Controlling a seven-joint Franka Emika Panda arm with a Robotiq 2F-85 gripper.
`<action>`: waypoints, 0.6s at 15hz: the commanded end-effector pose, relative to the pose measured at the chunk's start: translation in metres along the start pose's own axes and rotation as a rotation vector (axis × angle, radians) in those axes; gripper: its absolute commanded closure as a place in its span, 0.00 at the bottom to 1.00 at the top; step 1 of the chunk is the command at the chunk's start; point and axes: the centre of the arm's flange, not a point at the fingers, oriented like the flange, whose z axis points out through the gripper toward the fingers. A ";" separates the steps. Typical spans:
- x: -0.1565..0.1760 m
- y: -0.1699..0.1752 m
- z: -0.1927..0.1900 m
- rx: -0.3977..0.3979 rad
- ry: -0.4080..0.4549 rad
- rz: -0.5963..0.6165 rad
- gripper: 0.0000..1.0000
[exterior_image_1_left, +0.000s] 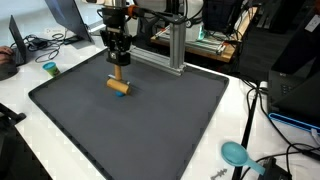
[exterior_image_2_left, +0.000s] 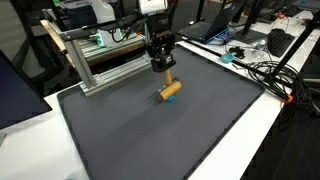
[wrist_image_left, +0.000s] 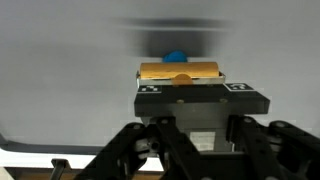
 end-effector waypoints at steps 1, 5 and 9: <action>0.000 0.001 0.008 -0.006 -0.011 0.007 0.78; 0.000 -0.001 0.015 -0.003 -0.041 -0.001 0.78; 0.000 -0.002 0.021 -0.024 -0.093 -0.013 0.78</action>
